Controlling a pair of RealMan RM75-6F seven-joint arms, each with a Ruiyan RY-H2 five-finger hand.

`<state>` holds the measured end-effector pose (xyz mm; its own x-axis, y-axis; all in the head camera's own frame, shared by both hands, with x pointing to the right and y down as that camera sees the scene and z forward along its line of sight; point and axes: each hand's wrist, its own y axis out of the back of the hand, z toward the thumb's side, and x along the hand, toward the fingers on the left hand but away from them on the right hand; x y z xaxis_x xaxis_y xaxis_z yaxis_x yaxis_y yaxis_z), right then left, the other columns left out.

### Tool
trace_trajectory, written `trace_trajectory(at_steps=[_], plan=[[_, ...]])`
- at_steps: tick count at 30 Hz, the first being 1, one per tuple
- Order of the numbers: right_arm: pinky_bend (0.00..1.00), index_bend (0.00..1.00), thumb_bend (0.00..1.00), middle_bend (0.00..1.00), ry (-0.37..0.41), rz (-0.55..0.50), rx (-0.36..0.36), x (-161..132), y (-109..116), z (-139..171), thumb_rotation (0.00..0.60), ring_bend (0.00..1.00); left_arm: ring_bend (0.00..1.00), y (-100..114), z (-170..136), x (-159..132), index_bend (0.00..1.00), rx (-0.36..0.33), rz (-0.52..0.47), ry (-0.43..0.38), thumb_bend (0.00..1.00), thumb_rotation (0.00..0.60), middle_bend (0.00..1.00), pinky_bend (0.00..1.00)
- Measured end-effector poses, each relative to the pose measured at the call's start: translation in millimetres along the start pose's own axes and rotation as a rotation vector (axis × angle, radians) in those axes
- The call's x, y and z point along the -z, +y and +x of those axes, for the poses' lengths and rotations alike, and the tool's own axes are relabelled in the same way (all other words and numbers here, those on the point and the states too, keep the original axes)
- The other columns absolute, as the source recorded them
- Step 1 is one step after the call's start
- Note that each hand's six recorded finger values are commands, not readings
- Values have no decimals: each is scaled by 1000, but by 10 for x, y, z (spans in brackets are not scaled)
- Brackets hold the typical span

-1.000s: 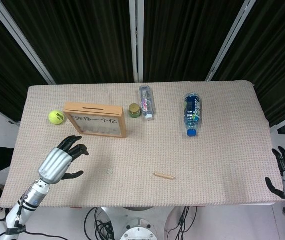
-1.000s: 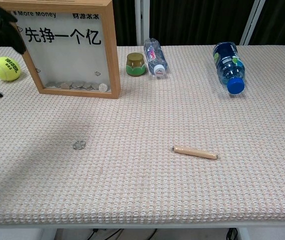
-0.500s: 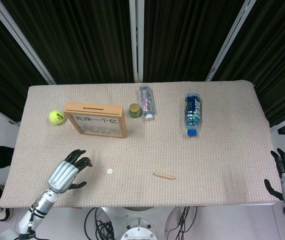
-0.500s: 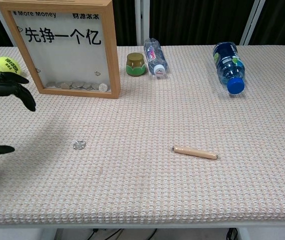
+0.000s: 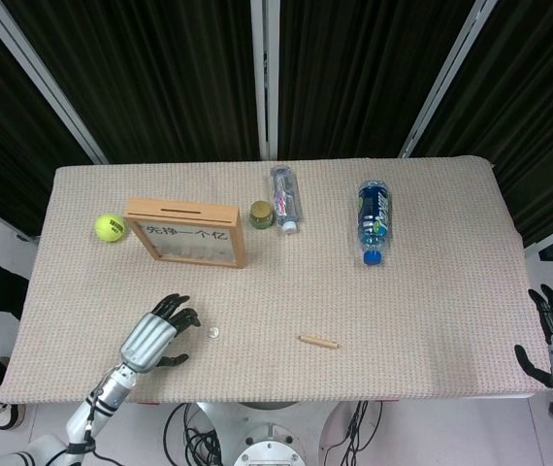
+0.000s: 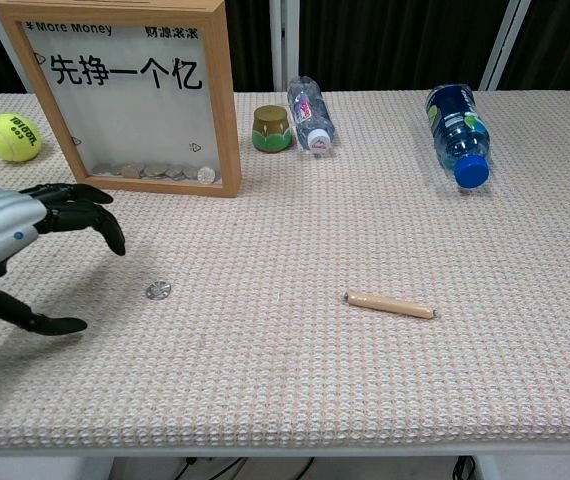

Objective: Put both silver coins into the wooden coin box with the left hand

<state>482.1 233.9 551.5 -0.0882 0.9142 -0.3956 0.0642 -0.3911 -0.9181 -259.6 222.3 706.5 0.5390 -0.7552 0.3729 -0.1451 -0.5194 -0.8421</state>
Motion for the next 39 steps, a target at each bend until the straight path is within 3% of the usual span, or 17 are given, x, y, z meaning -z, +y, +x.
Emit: trace_trajectory(at_steps=[16,39], plan=[[0,0,281,0,-9,-9,-9,58,-14,-15,600,0,96,-176,160,-29,384,20,22,0,252,600,230,130],[0,0,282,0,-22,-15,-15,126,-39,-19,600,0,95,-306,216,-91,389,64,5,-19,291,600,229,127]])
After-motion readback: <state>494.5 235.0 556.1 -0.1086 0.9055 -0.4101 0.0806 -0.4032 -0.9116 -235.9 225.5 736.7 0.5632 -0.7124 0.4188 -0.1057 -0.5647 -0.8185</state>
